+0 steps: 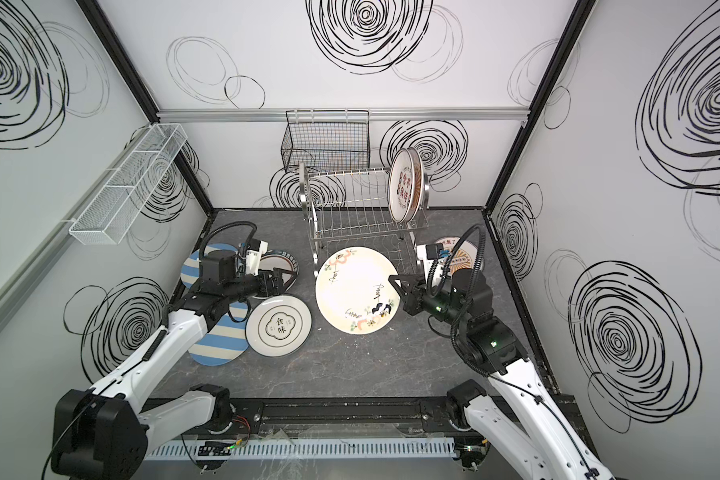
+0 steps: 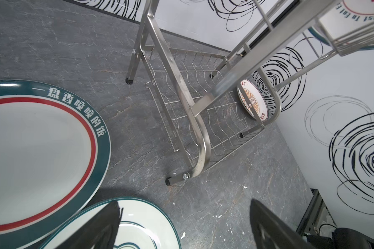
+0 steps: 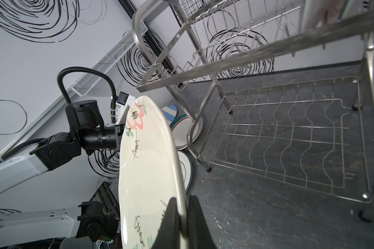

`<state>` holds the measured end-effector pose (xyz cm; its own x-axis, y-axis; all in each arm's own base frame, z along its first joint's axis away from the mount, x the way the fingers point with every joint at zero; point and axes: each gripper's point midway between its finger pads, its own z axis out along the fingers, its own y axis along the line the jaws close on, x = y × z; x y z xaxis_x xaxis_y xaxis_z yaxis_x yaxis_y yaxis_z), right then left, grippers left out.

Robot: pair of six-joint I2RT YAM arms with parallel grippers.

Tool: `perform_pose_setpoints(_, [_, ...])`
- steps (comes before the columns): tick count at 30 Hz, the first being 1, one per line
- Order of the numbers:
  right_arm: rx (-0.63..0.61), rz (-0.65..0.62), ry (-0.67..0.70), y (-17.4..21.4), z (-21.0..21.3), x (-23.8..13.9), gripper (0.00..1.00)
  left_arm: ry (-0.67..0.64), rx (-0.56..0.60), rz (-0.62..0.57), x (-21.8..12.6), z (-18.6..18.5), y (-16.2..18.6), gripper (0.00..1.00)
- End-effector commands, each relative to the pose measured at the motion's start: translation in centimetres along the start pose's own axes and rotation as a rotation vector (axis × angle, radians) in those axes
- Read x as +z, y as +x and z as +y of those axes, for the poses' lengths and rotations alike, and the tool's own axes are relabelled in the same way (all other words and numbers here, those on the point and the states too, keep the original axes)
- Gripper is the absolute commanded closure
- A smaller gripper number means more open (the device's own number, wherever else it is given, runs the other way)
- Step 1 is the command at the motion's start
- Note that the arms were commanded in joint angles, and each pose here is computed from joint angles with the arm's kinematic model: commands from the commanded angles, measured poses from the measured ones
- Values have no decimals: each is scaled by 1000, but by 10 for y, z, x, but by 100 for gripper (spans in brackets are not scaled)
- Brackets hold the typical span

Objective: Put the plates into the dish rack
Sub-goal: 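Lift the floral plate upright with the right gripper over the rack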

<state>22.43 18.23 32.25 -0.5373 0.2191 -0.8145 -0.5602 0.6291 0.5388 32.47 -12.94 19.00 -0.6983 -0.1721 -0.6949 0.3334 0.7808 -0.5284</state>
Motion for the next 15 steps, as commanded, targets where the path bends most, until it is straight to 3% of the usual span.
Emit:
perform_pose_setpoints(1, [-93,-122,-77,-46,35,-7,100,41,43,-44,-3,-8,-15,4])
perform_pose_setpoints(15, [-193,-234,124,-157,41,14,100,156,86,-46,-4,-37,-21,4])
